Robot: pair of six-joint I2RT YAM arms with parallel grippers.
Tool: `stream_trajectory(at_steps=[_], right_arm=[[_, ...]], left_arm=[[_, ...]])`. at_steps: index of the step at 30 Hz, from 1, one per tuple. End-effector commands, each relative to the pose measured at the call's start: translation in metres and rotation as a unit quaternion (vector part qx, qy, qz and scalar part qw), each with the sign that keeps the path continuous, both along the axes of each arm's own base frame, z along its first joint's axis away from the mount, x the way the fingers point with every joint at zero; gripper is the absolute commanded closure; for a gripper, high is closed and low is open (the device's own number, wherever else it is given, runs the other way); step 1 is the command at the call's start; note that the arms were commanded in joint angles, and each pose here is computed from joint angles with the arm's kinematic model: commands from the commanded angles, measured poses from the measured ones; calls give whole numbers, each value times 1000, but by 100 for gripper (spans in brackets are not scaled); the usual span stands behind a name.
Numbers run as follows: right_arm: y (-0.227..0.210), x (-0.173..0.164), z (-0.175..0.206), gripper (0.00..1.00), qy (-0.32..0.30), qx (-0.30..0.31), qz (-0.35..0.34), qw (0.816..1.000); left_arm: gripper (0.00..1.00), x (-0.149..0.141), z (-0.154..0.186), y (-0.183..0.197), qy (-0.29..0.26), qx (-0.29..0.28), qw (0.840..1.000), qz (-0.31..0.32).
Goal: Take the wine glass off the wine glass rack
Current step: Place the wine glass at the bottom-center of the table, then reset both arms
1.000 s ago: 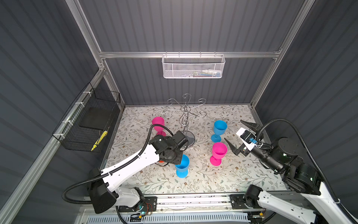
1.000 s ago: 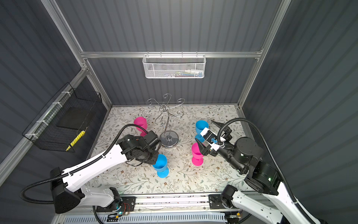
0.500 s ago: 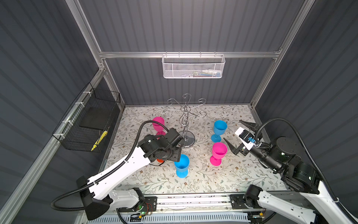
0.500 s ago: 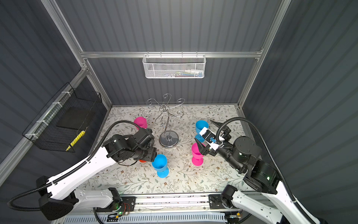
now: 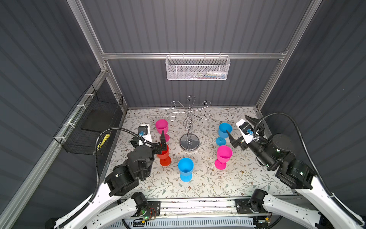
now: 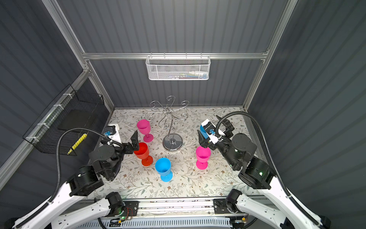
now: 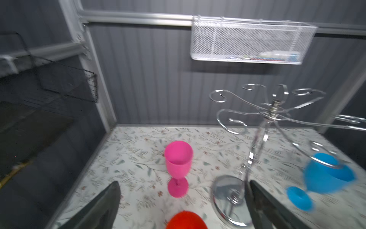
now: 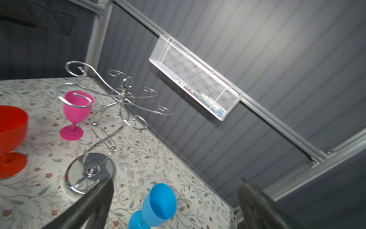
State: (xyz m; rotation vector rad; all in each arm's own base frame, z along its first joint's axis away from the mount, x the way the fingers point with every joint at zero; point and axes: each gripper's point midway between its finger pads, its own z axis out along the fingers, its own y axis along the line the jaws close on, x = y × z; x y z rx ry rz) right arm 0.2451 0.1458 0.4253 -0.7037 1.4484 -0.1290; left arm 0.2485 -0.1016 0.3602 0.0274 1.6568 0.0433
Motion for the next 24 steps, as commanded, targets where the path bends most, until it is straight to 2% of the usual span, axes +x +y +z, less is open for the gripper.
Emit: stream_trajectory(at_steps=[1,3,5,7,10,14,16,20,24], right_arm=[[-39,26,2,1,3,67,-95,993],[-57,40,-12,1,28,105,-118,987],[-76,53,-28,1,38,128,-152,979],[-100,65,-47,1,46,159,-194,967],[-132,78,-82,1,75,211,-236,946],[-171,86,-130,1,97,267,-284,916],[-185,89,-159,1,110,285,-302,903],[-187,96,-204,1,130,292,-298,899],[-183,106,-234,1,131,312,-281,898]], left_arm=[[0,13,22,37,-67,90,984,135],[0,30,2,45,-46,109,983,141],[0,45,-24,65,-28,106,978,175],[0,58,-57,89,-15,93,974,208],[0,74,-108,114,15,57,973,222],[0,87,-155,144,45,14,967,250],[0,97,-176,152,65,3,968,242],[0,114,-217,161,106,-16,968,225],[0,125,-250,161,122,-33,971,202]])
